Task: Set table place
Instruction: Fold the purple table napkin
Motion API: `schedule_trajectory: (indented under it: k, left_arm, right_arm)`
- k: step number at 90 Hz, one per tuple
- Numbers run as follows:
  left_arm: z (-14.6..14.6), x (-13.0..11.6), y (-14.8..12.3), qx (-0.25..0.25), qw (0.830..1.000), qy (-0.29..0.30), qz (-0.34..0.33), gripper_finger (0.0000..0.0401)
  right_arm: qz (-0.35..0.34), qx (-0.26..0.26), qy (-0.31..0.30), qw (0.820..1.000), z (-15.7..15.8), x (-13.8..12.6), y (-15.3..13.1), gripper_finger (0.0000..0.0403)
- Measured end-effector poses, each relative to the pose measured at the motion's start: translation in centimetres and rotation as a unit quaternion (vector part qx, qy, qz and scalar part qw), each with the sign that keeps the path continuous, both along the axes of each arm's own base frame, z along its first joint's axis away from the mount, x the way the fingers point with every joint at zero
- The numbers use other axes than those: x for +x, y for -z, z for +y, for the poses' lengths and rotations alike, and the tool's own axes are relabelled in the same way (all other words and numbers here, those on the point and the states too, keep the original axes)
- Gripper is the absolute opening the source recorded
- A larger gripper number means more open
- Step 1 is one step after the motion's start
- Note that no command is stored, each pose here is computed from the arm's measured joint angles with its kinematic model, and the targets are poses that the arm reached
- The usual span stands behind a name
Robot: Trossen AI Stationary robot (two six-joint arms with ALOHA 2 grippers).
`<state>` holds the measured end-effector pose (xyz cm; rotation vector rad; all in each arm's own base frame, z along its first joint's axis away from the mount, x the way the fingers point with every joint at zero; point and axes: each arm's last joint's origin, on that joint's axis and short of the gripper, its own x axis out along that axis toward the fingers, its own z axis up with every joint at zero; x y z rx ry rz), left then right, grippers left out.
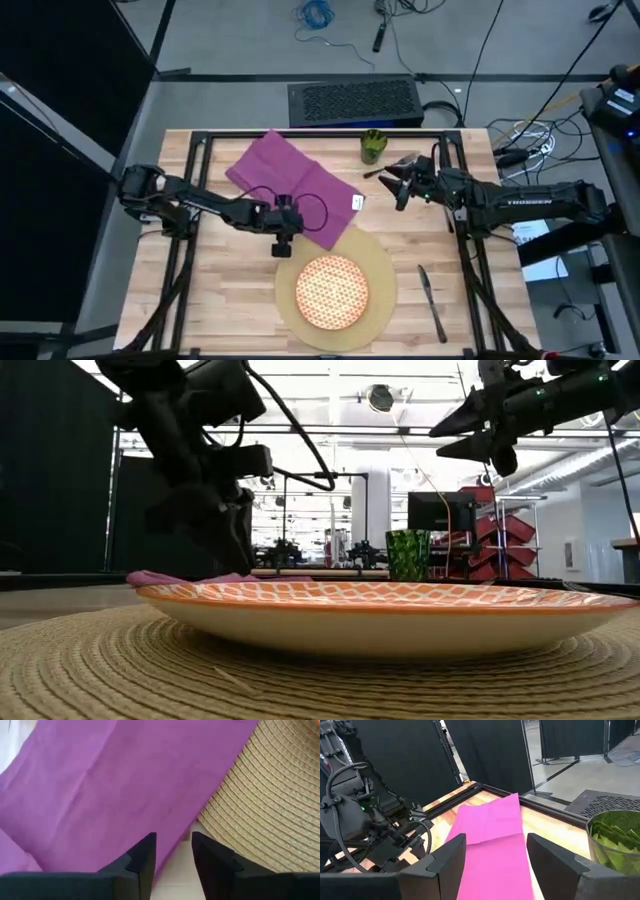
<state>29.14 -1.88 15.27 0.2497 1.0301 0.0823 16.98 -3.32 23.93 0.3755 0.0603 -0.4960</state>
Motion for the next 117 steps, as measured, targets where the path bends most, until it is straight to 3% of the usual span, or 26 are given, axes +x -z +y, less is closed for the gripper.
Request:
schedule_trajectory:
  k: [92, 100, 111, 117]
  left_arm:
    - [0.1, 0.9, 2.7, -0.001, 0.999, 0.011, 0.031, 0.0113]
    - [0.1, 0.9, 2.7, 0.004, 1.0, 0.009, 0.029, 0.0094]
    - [0.2, 1.0, 2.6, 0.026, 0.999, -0.003, 0.029, 0.0022]
    - [0.4, 1.0, 2.6, 0.036, 0.999, -0.01, 0.029, 0.0008]
  right_arm:
    - [-0.001, -0.002, 0.0, 1.0, 0.0, 0.0, 0.0, 0.0196]
    - [-0.002, -0.002, 0.0, 1.0, 0.0, 0.0, 0.0, 0.0196]
    - [-0.002, -0.002, 0.0, 1.0, 0.0, 0.0, 0.0, 0.0196]
    - [-0.001, -0.002, 0.0, 1.0, 0.0, 0.0, 0.0, 0.0196]
